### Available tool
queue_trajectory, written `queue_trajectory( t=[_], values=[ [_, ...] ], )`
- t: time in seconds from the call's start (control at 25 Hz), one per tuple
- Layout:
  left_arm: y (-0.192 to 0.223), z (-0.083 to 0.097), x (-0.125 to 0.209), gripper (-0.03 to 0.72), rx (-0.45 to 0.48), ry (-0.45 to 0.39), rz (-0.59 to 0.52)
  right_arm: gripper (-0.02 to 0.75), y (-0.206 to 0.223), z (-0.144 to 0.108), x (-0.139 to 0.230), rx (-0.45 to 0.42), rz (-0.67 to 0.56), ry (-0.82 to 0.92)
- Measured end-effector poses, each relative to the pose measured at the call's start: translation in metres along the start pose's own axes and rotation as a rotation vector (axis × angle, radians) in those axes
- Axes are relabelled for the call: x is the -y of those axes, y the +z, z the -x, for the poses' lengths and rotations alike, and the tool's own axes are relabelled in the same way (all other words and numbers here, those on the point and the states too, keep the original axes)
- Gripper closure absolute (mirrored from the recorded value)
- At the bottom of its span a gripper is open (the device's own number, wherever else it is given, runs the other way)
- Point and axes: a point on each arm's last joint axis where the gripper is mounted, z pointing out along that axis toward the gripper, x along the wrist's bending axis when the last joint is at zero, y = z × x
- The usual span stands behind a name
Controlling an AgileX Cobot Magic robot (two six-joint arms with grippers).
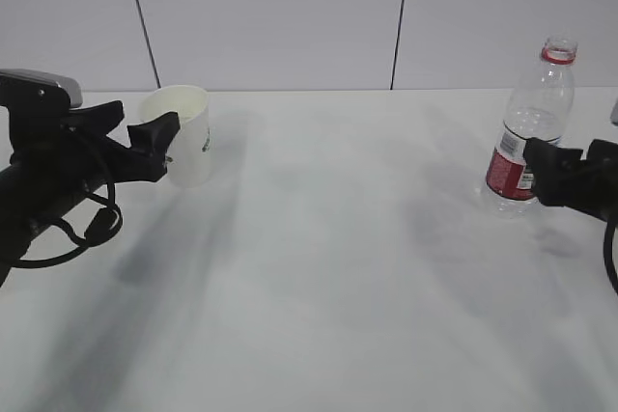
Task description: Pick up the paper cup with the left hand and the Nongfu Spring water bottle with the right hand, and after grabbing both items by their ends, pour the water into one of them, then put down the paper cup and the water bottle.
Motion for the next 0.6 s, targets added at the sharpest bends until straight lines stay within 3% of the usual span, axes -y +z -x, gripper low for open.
queue_trajectory(
  t=[0.24, 0.6],
  values=[
    [-0.003, 0.001, -0.018, 0.113, 0.001, 0.004, 0.035, 0.146, -0.001, -0.002, -0.024, -0.002, 0.030, -0.001],
    [-0.013, 0.002, -0.040, 0.117, -0.008, 0.010, -0.032, 0.146, -0.018, -0.004, -0.054, -0.006, 0.079, -0.004]
  ],
)
